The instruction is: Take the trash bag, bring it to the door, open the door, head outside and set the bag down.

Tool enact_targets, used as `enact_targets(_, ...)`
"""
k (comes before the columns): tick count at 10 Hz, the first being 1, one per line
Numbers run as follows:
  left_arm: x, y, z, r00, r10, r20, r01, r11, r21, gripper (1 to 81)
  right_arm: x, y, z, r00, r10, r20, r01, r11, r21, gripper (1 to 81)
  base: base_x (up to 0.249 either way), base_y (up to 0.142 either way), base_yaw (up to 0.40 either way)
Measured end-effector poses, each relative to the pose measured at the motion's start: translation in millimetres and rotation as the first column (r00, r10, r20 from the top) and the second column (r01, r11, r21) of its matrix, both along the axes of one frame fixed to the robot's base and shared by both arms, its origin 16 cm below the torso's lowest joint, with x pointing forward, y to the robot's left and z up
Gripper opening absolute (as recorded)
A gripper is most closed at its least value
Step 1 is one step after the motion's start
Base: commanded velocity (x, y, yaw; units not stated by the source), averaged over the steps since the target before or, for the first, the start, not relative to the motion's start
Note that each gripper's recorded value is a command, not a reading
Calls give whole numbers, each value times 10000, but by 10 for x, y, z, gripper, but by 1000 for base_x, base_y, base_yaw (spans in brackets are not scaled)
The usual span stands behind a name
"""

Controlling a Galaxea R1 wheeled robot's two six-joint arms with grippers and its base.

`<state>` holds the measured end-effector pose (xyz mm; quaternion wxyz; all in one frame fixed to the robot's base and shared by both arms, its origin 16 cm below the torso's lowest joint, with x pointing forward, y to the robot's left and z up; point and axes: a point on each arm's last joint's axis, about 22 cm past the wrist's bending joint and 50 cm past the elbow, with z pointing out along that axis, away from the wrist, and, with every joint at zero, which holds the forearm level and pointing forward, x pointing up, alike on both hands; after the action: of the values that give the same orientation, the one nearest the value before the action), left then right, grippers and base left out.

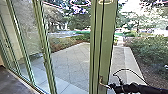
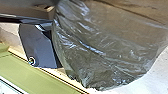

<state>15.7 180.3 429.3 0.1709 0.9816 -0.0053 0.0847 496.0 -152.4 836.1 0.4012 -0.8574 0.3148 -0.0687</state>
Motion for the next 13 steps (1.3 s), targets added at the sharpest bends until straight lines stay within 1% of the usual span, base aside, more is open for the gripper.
enact_targets(1,1,0,0,10000,0,-4,0,10000,0,10,0,7,-10,10000,14,89,-14,10000,13,811,0,0,0)
enact_targets(2,1,0,0,10000,0,-4,0,10000,0,10,1,0,-8,10000,34,70,-34,10000,-37,811,0,0,0)
enact_targets(4,2,0,0,10000,0,-8,0,10000,0,10,-15,-52,17,9989,360,-309,-380,9970,-673,811,0,0,0)
enact_targets(5,4,0,0,10000,2,-8,-2,10000,1,10,-14,-83,47,9970,579,-505,-631,9921,-1087,811,0,0,0)
enact_targets(7,5,1,-1,10000,13,-10,-13,10000,2,10,-23,-137,91,9904,1001,-950,-1172,9735,-1963,811,0,0,0)
enact_targets(8,5,1,-1,10000,13,-10,-13,10000,2,10,-4,-155,66,9886,1049,-1077,-1265,9674,-2192,811,0,0,0)
enact_targets(11,16,6,0,10000,21,17,-21,10000,12,10,63,-118,-99,9853,892,-1457,-1238,9606,-2487,811,0,0,0)
enact_targets(13,4,11,-1,10000,54,15,-54,10000,14,10,86,-130,-240,9841,593,-1677,-1020,9605,-2591,811,0,0,0)
